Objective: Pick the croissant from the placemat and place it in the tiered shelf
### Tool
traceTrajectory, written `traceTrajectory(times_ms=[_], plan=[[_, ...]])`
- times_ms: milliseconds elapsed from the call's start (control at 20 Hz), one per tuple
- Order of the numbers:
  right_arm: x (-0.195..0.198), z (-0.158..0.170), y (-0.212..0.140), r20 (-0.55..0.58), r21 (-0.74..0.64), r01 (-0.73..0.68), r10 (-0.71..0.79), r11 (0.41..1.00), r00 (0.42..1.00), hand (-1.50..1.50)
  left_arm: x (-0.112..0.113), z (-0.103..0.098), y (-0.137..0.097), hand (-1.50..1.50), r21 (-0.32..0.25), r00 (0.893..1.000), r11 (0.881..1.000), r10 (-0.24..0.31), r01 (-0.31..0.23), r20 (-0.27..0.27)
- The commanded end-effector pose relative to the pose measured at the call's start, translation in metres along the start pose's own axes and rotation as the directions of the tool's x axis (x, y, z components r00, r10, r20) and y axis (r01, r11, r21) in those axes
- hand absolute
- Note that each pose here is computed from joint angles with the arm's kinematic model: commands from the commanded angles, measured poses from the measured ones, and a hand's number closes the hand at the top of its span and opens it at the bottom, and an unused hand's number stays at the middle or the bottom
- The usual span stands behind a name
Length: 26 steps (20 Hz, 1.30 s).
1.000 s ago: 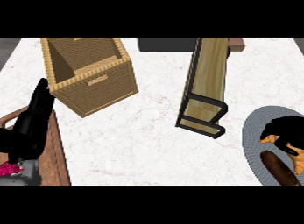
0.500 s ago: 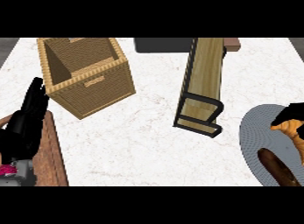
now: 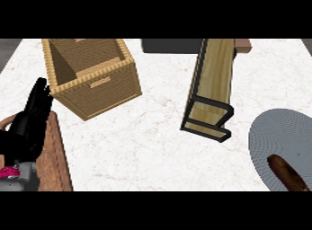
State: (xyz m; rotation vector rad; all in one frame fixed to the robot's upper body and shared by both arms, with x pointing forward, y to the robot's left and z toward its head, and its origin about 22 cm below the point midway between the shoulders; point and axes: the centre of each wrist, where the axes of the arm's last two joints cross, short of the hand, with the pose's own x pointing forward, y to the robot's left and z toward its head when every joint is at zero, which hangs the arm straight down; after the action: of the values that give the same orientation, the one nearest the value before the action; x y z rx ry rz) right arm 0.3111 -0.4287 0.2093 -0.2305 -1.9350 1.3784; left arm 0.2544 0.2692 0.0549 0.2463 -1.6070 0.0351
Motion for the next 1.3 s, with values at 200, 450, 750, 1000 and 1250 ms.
traceTrajectory(times_ms=[200, 450, 750, 1000, 1250], plan=[[0.006, -0.048, -0.028, 0.037, 0.011, 0.192, -0.192, 0.981, 0.981, 1.5, 0.016, -0.006, -0.011, 0.0, -0.013, 1.0, 1.0, 0.019, -0.019, 0.01], [-0.006, -0.085, -0.015, 0.022, -0.008, 0.229, -0.229, 0.973, 0.973, 1.5, -0.007, -0.008, -0.013, 0.0, -0.003, 1.0, 1.0, 0.014, -0.014, -0.009], [-0.012, -0.133, 0.029, 0.03, -0.037, 0.258, -0.257, 0.965, 0.966, 1.5, -0.003, -0.002, 0.008, 0.0, -0.01, 1.0, 1.0, 0.001, -0.001, 0.005], [-0.02, -0.169, 0.044, 0.022, -0.086, 0.294, -0.293, 0.952, 0.956, 1.5, -0.005, 0.007, -0.005, 0.0, -0.019, 1.0, 1.0, -0.004, 0.004, 0.004], [-0.032, -0.18, 0.057, 0.073, -0.071, 0.292, -0.287, 0.954, 0.955, 1.5, -0.001, -0.005, -0.001, 0.0, 0.005, 1.0, 1.0, 0.006, -0.006, 0.03]])
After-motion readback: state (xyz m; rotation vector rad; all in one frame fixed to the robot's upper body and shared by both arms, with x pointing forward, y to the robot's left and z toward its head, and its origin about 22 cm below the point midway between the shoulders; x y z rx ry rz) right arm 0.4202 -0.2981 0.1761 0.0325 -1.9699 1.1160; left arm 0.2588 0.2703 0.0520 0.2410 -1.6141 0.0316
